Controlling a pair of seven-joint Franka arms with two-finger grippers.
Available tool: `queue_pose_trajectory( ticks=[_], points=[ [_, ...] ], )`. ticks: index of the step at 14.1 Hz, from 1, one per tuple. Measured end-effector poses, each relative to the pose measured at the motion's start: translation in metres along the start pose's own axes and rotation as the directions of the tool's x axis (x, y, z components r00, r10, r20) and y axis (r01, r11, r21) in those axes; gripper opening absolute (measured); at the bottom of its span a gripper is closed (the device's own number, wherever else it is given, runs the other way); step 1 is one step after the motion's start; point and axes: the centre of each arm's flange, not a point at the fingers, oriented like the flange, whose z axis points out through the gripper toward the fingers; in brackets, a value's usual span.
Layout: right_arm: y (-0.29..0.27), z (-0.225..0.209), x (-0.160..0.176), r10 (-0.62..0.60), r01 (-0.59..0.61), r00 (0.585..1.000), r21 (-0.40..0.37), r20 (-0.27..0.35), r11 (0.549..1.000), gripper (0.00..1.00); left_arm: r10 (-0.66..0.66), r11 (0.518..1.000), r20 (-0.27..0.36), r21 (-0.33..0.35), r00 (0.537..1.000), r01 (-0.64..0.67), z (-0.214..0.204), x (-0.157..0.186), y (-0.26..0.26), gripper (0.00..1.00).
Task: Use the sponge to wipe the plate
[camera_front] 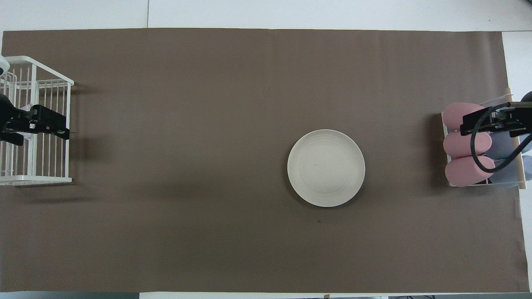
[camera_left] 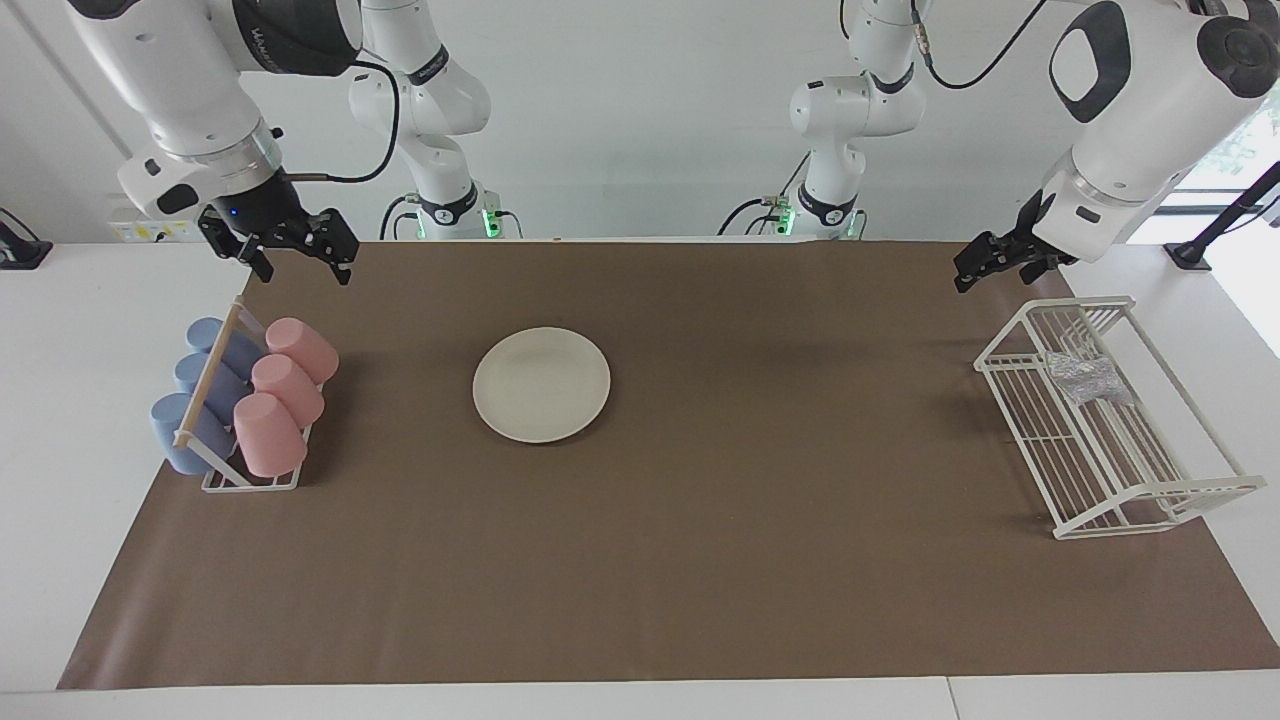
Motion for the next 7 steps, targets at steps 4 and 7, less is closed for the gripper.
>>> queue_pose_trajectory(
  ticks=[4, 7],
  points=[
    [-0.0002, 0.0000, 0.0000, 0.000, 0.000, 1.000, 0.000, 0.000, 1.000, 1.00, 0.016, 1.000, -0.036, -0.001, 0.999, -0.016, 0.0005, 0.0041, -0.0042, 1.00],
    [-0.0002, 0.0000, 0.0000, 0.000, 0.000, 1.000, 0.000, 0.000, 1.000, 1.00, 0.018, 1.000, -0.077, -0.001, 0.997, -0.018, 0.0018, 0.0097, -0.0045, 1.00]
  ],
)
